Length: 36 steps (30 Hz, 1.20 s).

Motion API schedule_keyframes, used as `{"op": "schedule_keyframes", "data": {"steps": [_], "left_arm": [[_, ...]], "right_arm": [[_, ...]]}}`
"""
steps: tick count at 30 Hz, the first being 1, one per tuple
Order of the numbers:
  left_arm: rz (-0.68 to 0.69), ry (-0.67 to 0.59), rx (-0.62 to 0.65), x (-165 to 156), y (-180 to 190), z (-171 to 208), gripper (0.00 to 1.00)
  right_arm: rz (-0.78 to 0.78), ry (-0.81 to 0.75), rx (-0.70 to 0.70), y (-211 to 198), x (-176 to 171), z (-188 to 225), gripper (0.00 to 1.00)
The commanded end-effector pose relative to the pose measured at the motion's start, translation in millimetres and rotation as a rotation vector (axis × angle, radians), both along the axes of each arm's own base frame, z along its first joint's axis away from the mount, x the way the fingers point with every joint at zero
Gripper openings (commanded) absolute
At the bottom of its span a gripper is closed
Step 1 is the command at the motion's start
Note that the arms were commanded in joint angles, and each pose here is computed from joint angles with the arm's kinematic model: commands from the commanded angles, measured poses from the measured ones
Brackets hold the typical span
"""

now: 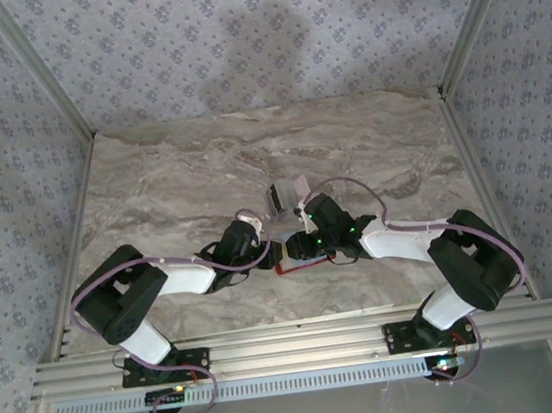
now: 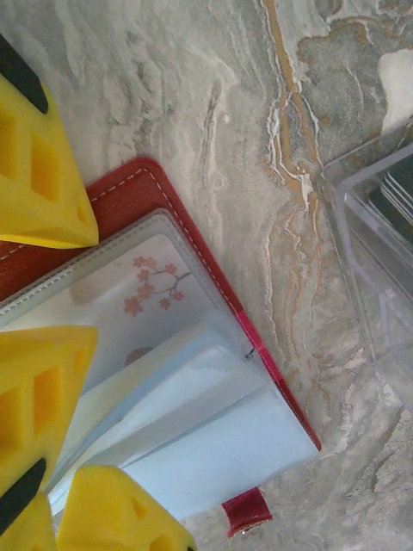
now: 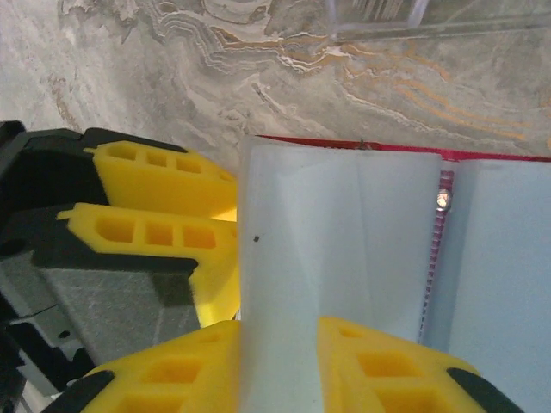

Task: Put the credit cards into the card holder
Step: Flip over the card slot in the card holder.

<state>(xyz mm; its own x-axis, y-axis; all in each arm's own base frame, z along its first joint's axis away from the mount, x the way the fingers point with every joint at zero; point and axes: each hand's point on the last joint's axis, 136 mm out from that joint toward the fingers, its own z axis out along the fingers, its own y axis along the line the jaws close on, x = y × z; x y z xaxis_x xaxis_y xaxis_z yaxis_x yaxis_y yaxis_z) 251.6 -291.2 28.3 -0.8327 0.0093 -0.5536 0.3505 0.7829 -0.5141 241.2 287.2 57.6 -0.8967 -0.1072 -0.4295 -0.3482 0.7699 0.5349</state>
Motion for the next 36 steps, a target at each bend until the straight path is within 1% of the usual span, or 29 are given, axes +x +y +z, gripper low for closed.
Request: {"op": "schedule_keyframes", "data": {"steps": [1, 4, 8, 14, 22, 26, 31, 36], "left_arm": [[0.020, 0.098, 0.091, -17, 24, -27, 0.31], [0.020, 0.100, 0.092, -17, 24, -28, 0.31], [0.018, 0.103, 0.093, -17, 24, -29, 0.31], [0.024, 0.103, 0.088, -16, 25, -28, 0.31], [0.032, 0.106, 0.079, -16, 27, -26, 0.31], [0.036, 0.112, 0.071, -15, 28, -26, 0.32], [0.043, 0.118, 0.045, -14, 28, -20, 0.31], [0.063, 0.100, 0.023, -14, 33, -5, 0.32]], "right_arm": [[0.007, 0.011, -0.029, 0, -1, -4, 0.34], [0.009, 0.013, -0.033, 0, -3, -5, 0.37], [0.024, 0.015, -0.028, 1, -7, -5, 0.46], [0.006, 0.005, -0.085, -8, -10, -11, 0.47], [-0.057, -0.027, -0.223, -29, -7, -24, 0.51], [-0.050, -0.043, -0.249, -30, -9, -24, 0.58], [-0.049, -0.046, -0.268, -33, -11, -28, 0.61], [-0.051, -0.047, -0.278, -36, -12, -31, 0.67]]}}
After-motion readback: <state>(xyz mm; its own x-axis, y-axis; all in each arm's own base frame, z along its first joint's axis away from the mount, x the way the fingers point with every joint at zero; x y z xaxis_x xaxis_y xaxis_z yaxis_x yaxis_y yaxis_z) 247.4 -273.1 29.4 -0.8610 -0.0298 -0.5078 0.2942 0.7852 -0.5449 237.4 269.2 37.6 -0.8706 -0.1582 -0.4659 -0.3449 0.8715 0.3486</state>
